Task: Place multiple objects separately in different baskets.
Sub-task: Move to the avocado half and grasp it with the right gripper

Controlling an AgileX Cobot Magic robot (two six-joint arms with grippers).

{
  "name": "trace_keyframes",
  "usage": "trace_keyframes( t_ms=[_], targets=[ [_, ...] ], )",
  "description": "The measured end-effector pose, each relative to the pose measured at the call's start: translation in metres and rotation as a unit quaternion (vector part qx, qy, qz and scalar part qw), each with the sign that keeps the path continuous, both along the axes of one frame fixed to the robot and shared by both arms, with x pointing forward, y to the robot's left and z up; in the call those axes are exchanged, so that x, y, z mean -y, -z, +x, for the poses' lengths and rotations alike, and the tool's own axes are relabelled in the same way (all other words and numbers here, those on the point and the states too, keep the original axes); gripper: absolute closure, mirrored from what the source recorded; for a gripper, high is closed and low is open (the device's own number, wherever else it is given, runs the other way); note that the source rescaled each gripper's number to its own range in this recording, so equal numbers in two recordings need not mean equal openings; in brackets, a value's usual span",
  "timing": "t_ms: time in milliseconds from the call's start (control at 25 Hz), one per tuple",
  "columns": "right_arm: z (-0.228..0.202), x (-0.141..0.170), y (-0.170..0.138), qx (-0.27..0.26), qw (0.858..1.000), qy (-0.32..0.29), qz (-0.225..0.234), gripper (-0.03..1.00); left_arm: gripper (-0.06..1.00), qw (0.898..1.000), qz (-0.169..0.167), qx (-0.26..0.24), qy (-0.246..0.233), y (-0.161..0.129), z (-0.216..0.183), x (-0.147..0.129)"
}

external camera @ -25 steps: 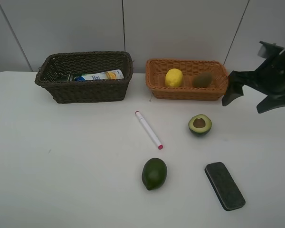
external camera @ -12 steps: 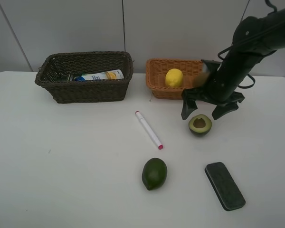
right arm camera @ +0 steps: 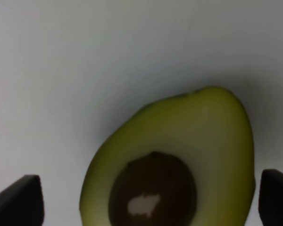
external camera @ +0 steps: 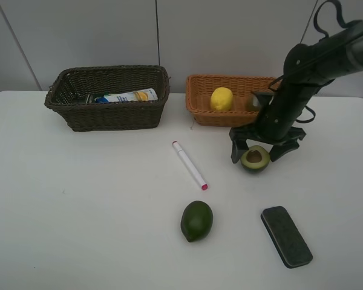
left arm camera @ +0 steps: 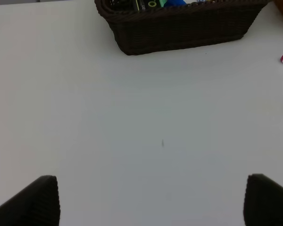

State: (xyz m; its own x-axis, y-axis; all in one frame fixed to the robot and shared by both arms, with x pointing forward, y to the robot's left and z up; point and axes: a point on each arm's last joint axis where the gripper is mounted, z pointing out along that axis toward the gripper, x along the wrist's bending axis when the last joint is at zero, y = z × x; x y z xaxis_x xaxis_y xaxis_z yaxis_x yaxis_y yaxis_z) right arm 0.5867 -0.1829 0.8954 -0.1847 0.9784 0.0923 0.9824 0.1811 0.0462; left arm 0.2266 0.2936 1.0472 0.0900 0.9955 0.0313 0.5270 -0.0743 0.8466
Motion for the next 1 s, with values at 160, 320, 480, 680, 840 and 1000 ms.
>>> trace_keyframes(
  t_ms=[160, 320, 480, 680, 840, 1000],
  targets=[
    [0.000, 0.001, 0.014, -0.014, 1.000, -0.002, -0.009, -0.03, -0.05, 1.000, 0.000, 0.000, 0.000, 0.000, 0.000, 0.000],
    [0.002, 0.001, 0.020, -0.017, 1.000, -0.003, -0.011, -0.03, -0.05, 1.000, 0.000, 0.000, 0.000, 0.000, 0.000, 0.000],
    [0.003, 0.001, 0.019, -0.015, 1.000, -0.005, -0.013, -0.02, -0.05, 1.000, 0.000, 0.000, 0.000, 0.000, 0.000, 0.000],
    [0.003, 0.002, 0.021, -0.017, 0.999, -0.019, -0.022, 0.34, -0.05, 1.000, 0.000, 0.000, 0.000, 0.000, 0.000, 0.000],
    [0.002, 0.003, 0.019, -0.017, 0.999, -0.041, -0.022, 0.34, -0.05, 1.000, 0.000, 0.000, 0.000, 0.000, 0.000, 0.000],
    [0.000, 0.003, 0.002, -0.005, 0.999, -0.045, -0.018, 0.34, -0.05, 1.000, 0.000, 0.000, 0.000, 0.000, 0.000, 0.000]
  ],
)
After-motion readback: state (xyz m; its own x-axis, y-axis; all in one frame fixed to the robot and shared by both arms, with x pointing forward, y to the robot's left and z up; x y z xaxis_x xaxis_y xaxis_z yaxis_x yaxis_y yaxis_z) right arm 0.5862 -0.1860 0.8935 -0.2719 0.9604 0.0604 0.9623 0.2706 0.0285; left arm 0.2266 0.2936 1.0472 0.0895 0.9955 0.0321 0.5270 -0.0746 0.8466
